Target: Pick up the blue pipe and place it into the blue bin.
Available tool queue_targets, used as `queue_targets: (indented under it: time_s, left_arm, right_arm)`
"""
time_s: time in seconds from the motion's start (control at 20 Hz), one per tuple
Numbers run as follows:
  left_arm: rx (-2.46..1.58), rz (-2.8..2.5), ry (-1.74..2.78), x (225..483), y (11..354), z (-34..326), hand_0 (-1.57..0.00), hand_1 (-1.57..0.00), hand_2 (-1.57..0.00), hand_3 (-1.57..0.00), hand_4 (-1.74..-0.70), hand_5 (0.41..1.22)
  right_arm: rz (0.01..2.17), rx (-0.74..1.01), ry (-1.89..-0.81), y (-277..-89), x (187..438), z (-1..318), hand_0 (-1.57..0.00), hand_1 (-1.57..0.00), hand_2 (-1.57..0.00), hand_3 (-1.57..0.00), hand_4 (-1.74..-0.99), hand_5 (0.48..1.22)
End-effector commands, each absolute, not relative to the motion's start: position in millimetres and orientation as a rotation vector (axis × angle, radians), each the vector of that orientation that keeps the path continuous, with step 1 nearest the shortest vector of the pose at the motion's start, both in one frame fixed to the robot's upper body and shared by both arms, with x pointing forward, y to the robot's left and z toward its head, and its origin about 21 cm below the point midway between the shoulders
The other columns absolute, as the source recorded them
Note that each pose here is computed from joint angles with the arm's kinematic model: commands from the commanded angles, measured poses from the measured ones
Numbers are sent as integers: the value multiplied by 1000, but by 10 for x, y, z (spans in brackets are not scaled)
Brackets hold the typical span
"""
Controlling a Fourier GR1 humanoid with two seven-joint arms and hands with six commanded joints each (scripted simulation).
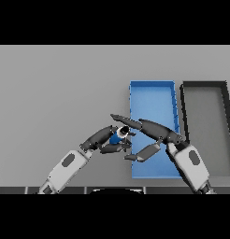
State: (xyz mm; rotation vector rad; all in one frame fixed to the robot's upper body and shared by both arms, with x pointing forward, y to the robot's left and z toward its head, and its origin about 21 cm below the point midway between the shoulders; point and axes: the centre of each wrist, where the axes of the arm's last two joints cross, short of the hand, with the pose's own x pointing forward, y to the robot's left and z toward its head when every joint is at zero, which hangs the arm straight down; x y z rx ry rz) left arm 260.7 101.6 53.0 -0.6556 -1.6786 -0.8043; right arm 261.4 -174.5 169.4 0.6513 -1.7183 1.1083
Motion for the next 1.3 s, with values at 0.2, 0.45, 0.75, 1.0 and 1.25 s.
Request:
queue_targets:
  time_s: [0.2, 0.45, 0.75, 1.0, 1.25]
  left_arm:
    - [-672, -807, -1647, 2665, 1014, 485, -1571, -1571, -1571, -1517, -1731, 1221]
    - [-693, -813, -1628, 2647, 1043, 508, -1571, -1571, -1571, -1474, -1720, 1221]
    - [-559, -939, -1667, 2613, 1024, 549, -895, -867, -845, -656, -1637, 1221]
    - [-687, -799, -1680, 2592, 1032, 550, -1349, -1340, -1333, -527, -1707, 1209]
    - [-650, -831, -1701, 2645, 1046, 553, -1498, -1453, -1493, -527, -1730, 1217]
  right_arm:
    - [1144, 678, -1671, -1443, 2735, 1759, 1, 1, 1, 1, -1225, 515]
    - [1201, 725, -1637, -1270, 2864, 1744, -14, -36, -68, -11, -1241, 516]
    - [1282, 780, -1593, -1064, 2896, 1758, -872, -886, -886, -701, -1503, 573]
    - [1196, 836, -1589, -1071, 2866, 1683, -1342, -1346, -1346, -1267, -1464, 891]
    - [1230, 805, -1673, -1025, 2804, 1694, -1496, -1497, -1497, -1471, -1469, 1113]
